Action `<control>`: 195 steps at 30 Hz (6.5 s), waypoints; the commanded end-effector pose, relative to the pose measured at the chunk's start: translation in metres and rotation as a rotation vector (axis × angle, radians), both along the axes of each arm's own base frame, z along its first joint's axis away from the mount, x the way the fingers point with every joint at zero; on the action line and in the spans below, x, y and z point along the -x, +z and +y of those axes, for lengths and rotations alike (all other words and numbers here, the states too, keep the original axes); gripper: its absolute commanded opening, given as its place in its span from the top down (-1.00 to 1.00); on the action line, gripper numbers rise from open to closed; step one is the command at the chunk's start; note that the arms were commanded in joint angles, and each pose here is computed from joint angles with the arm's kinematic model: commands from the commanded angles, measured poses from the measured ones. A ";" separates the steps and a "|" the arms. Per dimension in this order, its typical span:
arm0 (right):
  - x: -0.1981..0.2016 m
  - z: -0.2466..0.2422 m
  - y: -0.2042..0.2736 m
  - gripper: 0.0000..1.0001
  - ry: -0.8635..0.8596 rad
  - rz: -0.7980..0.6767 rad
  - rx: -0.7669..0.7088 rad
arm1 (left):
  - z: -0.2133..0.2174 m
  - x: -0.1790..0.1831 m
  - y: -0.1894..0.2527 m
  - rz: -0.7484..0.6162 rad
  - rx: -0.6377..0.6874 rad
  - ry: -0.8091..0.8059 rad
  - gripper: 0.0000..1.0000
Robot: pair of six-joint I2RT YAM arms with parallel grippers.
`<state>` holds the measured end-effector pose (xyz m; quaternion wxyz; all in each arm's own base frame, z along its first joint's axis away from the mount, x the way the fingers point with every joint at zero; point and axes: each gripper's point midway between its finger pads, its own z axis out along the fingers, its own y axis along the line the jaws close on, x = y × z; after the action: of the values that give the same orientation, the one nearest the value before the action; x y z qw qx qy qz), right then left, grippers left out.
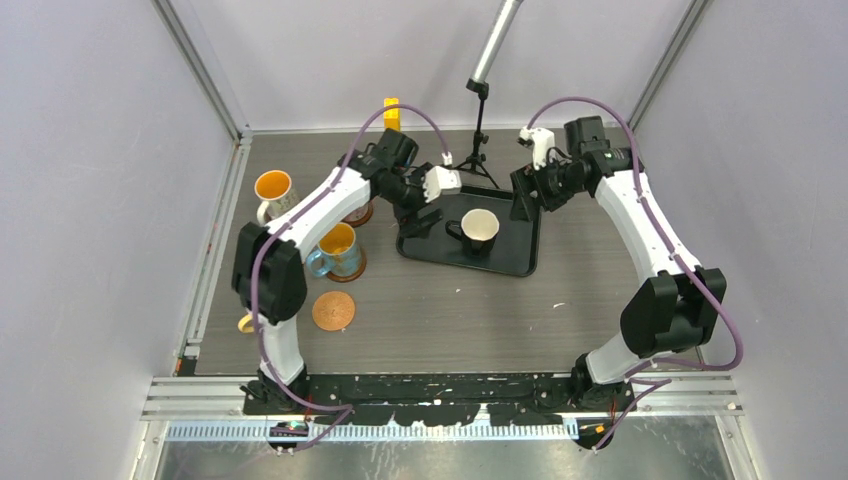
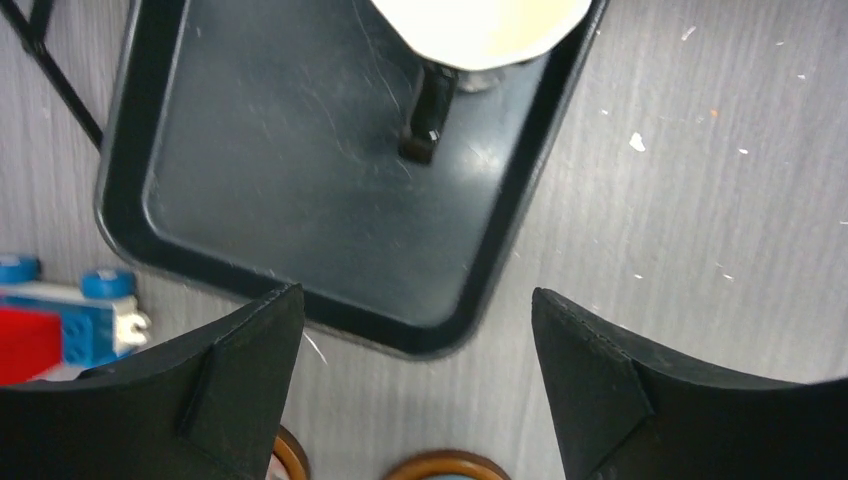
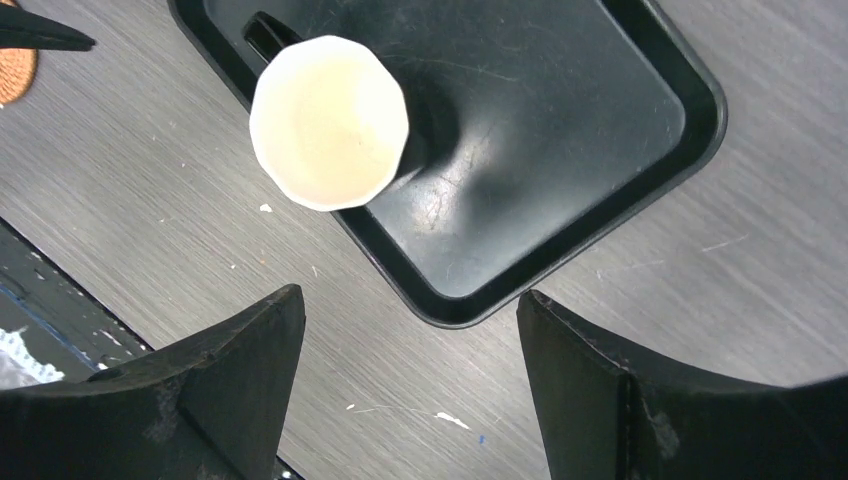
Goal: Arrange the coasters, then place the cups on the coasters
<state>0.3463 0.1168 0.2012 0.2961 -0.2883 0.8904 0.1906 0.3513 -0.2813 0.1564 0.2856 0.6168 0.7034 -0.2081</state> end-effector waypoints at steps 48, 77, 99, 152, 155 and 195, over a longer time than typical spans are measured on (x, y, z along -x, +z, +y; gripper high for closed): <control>-0.017 -0.049 0.016 -0.64 -0.220 -0.002 -0.138 | -0.081 0.003 0.023 -0.077 0.160 0.042 1.00; -0.004 -0.036 0.002 -0.64 -0.254 0.069 -0.156 | 0.178 0.158 0.014 0.047 0.066 0.288 1.00; -0.002 -0.034 -0.003 -0.64 -0.231 0.080 -0.133 | 0.219 0.149 -0.028 0.030 -0.011 0.485 1.00; -0.004 -0.033 -0.007 -0.64 -0.214 0.092 -0.134 | 0.249 0.195 -0.052 0.185 -0.199 0.508 -0.34; -0.004 -0.032 -0.007 -0.64 -0.213 0.094 -0.138 | 0.251 0.199 -0.051 0.189 -0.214 0.508 -0.35; 0.027 0.042 -0.068 -0.60 0.191 0.057 0.195 | 0.246 0.181 0.057 0.129 -0.162 0.519 -0.72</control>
<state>0.3179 0.1468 0.1495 0.2259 -0.3319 0.8988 0.1758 0.1653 -0.0288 0.1924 0.2190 0.4440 0.8639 -0.0924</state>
